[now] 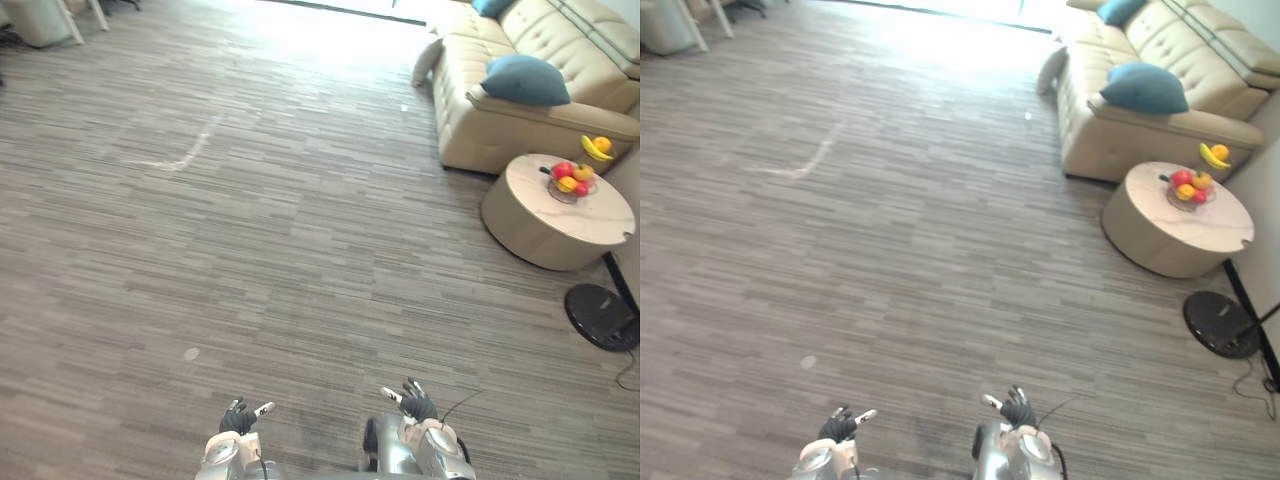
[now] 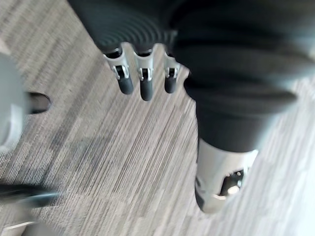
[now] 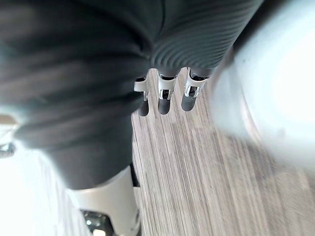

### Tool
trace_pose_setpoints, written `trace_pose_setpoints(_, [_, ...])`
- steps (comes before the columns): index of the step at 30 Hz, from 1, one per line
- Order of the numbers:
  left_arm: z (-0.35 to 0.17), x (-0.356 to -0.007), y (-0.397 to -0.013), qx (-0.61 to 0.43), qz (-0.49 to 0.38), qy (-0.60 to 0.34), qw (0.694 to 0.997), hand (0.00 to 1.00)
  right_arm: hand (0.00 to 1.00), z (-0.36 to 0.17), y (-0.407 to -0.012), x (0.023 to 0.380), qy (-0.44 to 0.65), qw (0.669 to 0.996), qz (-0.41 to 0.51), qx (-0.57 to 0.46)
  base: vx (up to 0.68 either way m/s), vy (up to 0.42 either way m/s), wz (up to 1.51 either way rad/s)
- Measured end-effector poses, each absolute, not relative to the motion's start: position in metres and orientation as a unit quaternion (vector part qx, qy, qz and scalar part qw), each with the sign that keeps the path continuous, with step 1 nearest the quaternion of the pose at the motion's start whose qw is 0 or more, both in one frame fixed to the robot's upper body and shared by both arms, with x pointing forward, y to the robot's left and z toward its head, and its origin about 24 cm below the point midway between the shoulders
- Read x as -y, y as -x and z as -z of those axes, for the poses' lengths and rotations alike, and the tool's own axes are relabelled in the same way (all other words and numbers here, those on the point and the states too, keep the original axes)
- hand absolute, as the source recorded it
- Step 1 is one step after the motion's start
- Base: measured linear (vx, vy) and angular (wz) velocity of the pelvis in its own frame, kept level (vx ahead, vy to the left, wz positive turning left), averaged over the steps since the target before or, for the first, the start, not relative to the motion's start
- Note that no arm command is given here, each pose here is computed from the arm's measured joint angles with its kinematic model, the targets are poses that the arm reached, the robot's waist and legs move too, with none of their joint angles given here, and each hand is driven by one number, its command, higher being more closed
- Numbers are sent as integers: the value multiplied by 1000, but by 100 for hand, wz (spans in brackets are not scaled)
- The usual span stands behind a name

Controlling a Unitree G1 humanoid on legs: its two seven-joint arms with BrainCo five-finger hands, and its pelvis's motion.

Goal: Pick up cushions and gather them together orderly.

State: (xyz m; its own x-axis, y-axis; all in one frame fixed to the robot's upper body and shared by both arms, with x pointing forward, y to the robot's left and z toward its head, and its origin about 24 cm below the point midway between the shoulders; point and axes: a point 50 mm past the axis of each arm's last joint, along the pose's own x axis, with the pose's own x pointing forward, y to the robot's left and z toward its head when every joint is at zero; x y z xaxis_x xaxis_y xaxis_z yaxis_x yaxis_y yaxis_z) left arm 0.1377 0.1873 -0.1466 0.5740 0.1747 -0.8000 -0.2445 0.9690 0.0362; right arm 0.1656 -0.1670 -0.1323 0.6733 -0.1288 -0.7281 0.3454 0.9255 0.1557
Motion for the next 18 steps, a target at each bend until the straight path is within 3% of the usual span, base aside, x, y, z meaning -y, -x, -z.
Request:
trace_pose_setpoints(5, [150,-175,-133,-455,-109,46,882,0,0,132,-166,187,-115,905,139,-384,615,-188,1])
trace_pose_setpoints(11, [140,-181,-147,-417,-130,59,898,0,0,133,-168,167,-112,906,110,-394,596,-138,-39])
trace_pose_setpoints(18, [136,-182,-150,-397,-142,70,904,0,0,138,-163,162,-108,898,103,-414,613,116,-77])
